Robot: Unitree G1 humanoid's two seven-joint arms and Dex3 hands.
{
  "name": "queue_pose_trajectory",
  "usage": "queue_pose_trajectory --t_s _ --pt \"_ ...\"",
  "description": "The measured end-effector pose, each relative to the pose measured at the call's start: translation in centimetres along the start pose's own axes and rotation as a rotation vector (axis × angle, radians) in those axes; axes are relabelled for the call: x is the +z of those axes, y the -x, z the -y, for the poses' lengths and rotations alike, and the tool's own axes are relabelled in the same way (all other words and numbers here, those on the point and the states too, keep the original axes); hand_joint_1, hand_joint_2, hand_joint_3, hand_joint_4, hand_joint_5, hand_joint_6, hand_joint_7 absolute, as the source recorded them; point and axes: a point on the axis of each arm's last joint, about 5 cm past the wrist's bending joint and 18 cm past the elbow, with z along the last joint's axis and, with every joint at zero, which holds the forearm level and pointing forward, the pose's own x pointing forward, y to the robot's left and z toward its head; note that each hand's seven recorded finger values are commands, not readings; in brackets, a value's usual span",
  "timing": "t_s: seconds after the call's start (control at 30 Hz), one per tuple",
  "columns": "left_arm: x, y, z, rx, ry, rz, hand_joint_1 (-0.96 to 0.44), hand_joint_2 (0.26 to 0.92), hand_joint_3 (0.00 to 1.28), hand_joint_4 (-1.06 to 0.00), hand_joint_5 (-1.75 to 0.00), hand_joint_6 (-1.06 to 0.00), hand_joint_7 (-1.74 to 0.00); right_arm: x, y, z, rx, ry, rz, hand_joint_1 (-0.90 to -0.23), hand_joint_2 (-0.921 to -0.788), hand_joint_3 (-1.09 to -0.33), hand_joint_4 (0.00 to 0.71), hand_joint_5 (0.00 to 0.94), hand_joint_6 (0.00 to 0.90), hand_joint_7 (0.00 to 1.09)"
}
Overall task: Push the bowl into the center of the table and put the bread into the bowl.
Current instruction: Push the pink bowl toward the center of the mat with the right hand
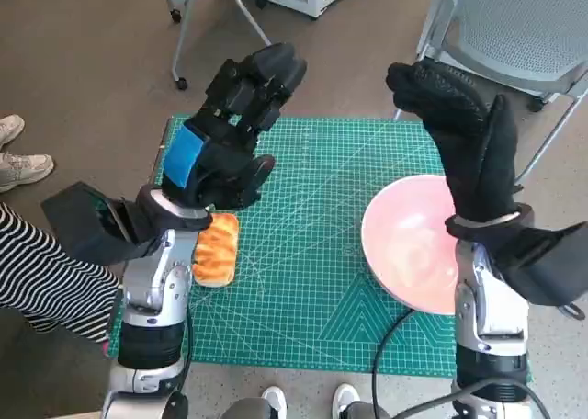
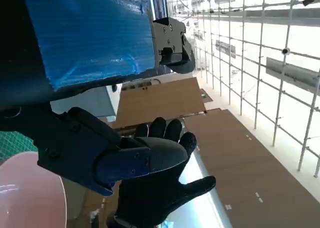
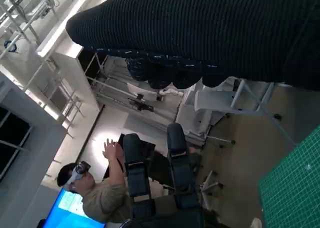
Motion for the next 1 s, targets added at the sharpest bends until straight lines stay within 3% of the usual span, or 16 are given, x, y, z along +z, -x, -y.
queue_pose_trajectory --t_s 0.67,0.83,1.0 --pt "0.0 0.0 0.0 0.000 0.003 -0.003 -0.55 0.731 0.59 0.00 -0.25 0.00 -0.64 0.1 0.24 0.3 -0.010 -0.008 0.005 -0.698 -0.921 -0.684 0.184 0.007 0.020 0.67" --pt "0.1 0.0 0.0 -0.004 0.001 -0.002 -0.55 0.731 0.59 0.00 -0.25 0.00 -0.64 0.3 1.22 1.9 -0.039 -0.015 0.009 -0.703 -0.921 -0.665 0.189 0.008 0.036 0.66" --pt "0.1 0.2 -0.1 0.002 0.009 0.000 -0.56 0.731 0.59 0.00 -0.24 0.00 -0.64 0.8 2.89 3.8 -0.110 0.018 0.010 -0.691 -0.921 -0.668 0.181 0.003 0.032 0.64"
